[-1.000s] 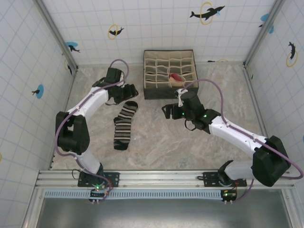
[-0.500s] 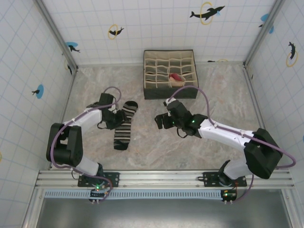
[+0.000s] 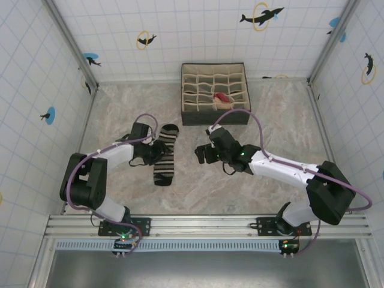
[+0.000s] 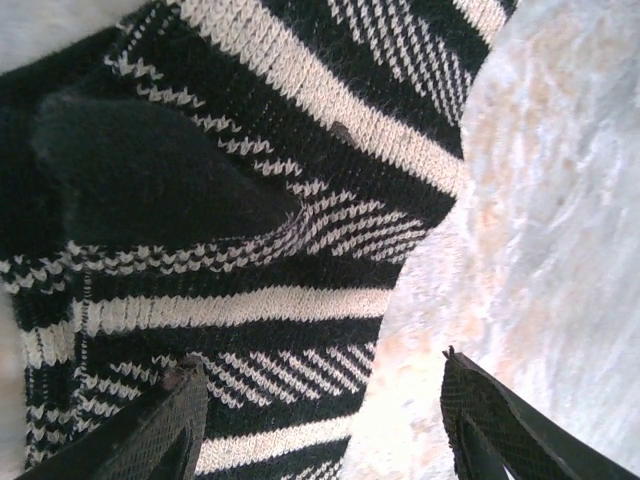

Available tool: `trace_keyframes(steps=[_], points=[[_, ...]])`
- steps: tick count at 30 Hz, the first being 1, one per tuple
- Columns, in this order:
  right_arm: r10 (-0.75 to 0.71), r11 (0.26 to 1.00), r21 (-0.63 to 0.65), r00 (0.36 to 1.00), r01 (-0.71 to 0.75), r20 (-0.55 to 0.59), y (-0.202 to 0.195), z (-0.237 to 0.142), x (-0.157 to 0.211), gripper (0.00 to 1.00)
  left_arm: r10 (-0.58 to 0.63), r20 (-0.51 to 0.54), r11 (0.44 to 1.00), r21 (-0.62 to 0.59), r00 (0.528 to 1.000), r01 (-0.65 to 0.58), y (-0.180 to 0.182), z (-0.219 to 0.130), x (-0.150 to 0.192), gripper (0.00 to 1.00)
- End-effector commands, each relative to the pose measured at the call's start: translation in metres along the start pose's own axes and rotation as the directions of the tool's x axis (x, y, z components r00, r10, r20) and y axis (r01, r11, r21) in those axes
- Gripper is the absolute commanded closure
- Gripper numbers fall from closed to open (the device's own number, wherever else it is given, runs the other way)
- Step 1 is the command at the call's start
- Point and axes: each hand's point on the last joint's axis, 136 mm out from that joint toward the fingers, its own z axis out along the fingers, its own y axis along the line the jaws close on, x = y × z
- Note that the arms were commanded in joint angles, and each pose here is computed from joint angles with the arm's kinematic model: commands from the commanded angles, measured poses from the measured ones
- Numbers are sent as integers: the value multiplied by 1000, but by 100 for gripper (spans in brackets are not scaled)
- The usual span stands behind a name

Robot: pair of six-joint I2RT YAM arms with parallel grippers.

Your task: Roll the socks

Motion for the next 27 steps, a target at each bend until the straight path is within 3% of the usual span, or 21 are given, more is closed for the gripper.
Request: trace_keyframes(steps=[1, 8, 12, 18, 23, 27], points=[[-77, 997, 2, 997, 77, -2, 4, -1, 10, 3, -65, -22, 998, -8, 998, 64, 5, 16, 4, 37], [-299, 954, -22, 954, 299, -26, 21, -4, 35, 4, 23, -16, 999, -24, 1000, -23, -17, 17, -28, 35], [-463, 886, 13, 886, 463, 12, 36, -7, 49, 5, 51, -7, 998, -28, 999, -52, -29, -3, -31, 26], [-602, 797, 103, 796, 595, 54, 55, -8, 59, 4, 6, -50, 1000, 5, 999, -5, -23, -26, 5, 19], [-642, 764, 139, 764, 630, 63, 62, -8, 68, 5, -92, -51, 995, 20, 994, 93, -11, -40, 32, 19], [-718, 695, 166, 686, 700, 115, 72, -9, 80, 4, -190, -52, 981, 34, 980, 192, 0, -43, 49, 19]])
